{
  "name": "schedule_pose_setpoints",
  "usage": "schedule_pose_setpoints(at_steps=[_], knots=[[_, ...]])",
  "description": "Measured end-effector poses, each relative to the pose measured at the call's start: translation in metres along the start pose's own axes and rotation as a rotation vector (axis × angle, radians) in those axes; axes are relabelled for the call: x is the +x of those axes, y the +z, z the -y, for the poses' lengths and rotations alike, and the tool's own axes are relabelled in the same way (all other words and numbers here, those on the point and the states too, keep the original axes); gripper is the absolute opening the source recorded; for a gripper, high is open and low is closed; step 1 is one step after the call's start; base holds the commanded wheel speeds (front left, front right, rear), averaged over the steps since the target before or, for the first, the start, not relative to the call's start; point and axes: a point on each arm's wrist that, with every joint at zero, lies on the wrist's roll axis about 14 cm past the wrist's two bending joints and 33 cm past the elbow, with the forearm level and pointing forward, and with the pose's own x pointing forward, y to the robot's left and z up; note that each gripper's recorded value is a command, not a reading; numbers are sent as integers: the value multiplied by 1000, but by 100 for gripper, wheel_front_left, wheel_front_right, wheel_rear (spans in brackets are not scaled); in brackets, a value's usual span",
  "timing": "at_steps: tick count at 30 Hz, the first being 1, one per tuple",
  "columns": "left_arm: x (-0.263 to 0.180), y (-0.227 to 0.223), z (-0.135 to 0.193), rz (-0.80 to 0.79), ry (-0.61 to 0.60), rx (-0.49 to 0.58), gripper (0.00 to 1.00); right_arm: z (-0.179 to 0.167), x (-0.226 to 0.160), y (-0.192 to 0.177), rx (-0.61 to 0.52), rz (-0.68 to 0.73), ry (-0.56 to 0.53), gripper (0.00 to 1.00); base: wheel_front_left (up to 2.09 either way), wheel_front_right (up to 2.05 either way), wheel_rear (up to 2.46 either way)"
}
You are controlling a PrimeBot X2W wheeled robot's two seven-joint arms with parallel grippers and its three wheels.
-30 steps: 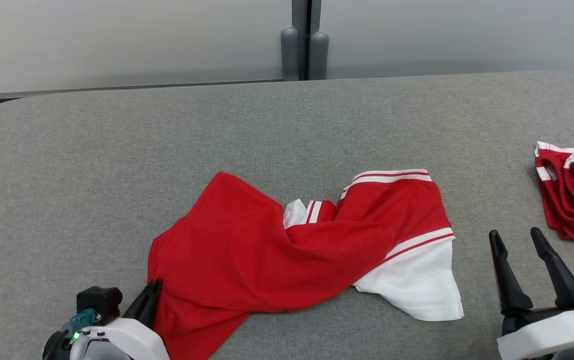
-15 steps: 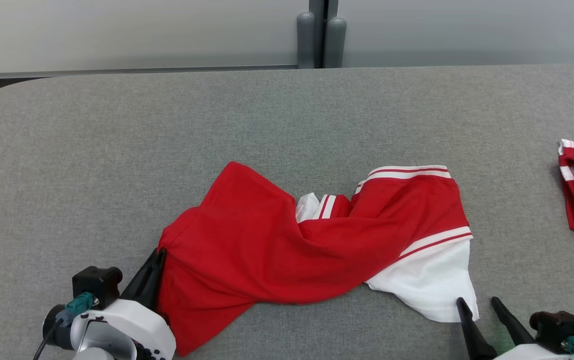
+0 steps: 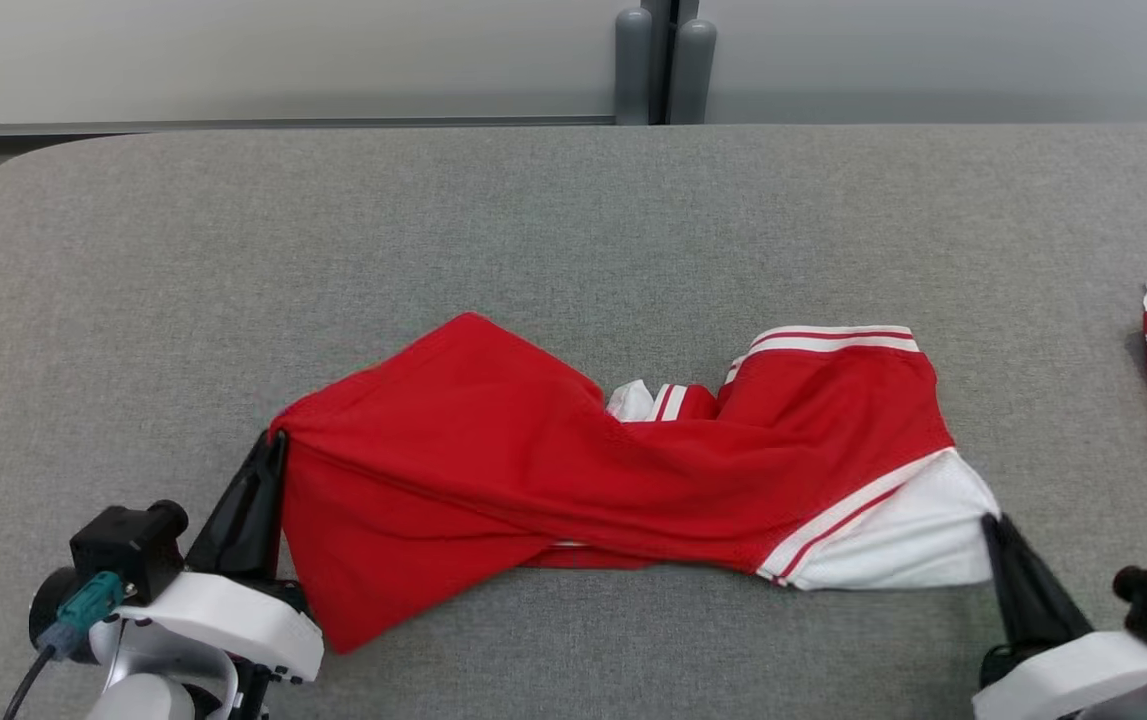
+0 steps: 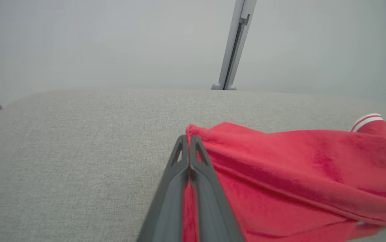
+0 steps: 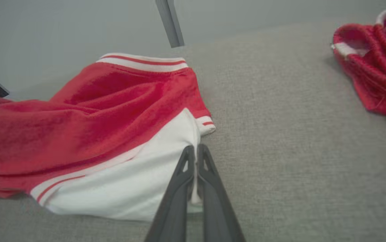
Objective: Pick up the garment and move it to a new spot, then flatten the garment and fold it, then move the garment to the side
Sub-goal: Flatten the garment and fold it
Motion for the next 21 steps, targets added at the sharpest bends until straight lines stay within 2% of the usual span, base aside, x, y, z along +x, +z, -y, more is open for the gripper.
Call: schedule_pose_setpoints(at_steps=[6,7,11,17,21], knots=[[-2,43,4,113,-11,39,0,11,-5,97,-99,291,-15,0,0,0,0],[-2,43,4,113,-11,39,0,11,-5,97,-99,291,-15,0,0,0,0],[-6,77,8,213,-24,70,0,8,-21,161,-172,459,-18,0,0,0,0],[-18,157,24,451,-70,105,0,-12,-58,252,-315,699,7,0,0,0,0],[-38,216,37,628,-103,143,0,-30,-91,300,-395,834,21,0,0,0,0]])
